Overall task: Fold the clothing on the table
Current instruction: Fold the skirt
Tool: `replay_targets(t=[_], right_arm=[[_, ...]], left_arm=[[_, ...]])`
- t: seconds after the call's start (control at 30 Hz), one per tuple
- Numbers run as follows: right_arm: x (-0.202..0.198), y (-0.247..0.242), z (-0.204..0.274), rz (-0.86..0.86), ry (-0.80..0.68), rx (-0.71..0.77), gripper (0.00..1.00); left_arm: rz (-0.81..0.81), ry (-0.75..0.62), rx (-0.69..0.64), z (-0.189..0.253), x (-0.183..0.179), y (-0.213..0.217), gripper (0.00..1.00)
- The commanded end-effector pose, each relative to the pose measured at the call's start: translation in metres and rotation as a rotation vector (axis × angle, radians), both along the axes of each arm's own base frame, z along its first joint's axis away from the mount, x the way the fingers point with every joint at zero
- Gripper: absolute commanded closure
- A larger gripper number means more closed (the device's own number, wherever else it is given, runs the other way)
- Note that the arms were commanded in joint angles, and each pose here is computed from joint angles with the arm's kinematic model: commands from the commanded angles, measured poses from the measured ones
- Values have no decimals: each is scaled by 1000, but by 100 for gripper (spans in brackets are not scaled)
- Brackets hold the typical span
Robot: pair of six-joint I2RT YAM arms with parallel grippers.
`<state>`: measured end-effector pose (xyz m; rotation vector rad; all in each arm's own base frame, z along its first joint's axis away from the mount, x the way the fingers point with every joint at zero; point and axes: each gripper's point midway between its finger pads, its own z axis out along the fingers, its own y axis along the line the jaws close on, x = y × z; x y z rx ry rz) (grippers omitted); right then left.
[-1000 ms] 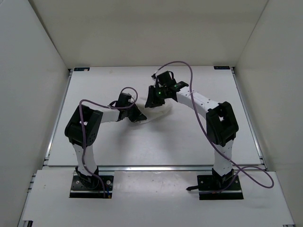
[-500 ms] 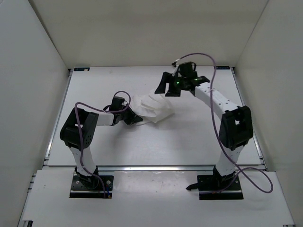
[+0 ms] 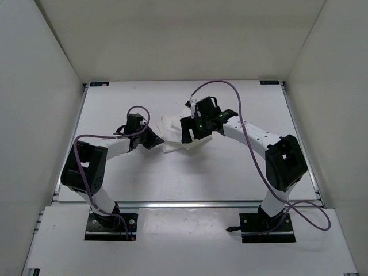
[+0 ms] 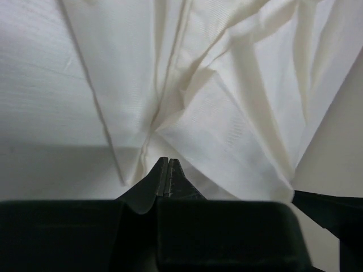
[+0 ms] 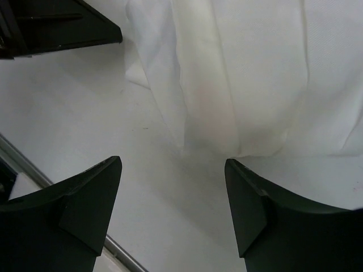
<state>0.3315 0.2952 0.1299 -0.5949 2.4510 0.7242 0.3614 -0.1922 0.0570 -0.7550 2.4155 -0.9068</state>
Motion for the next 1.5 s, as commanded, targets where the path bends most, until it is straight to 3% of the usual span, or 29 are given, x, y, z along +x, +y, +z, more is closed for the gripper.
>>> replay_targets(t=[0.0,0.33,0.43,0.63,0.83,0.9,1.27,1.4,1.47], right_arm=[[21,-10,-1,1,-135,-116,30],[33,-16,-30,80,-361,-482,25],[33,-9,-40,84,-349,-477,25],[42,15,-12,53,-403,-339,20],[38,17,-49,135,-355,-492,19],[34,24,-49,137,-355,-454,18],[30,19,-82,135,-327,-541,20],[43,20,-93,98,-346,-613,35],[46,21,-95,86,-348,-622,64]], left_arm=[[6,36,67,-14,-14,10,100],[7,46,30,-16,-11,9,100],[-15,55,3,-19,-15,4,100],[-40,52,4,-20,-14,-1,100],[-48,43,-27,-22,-12,-12,100],[-37,50,-28,-22,-11,-11,100],[-13,130,65,-42,-20,-3,100],[-13,142,76,-45,-23,-1,100],[-20,133,69,-44,-22,-4,100]])
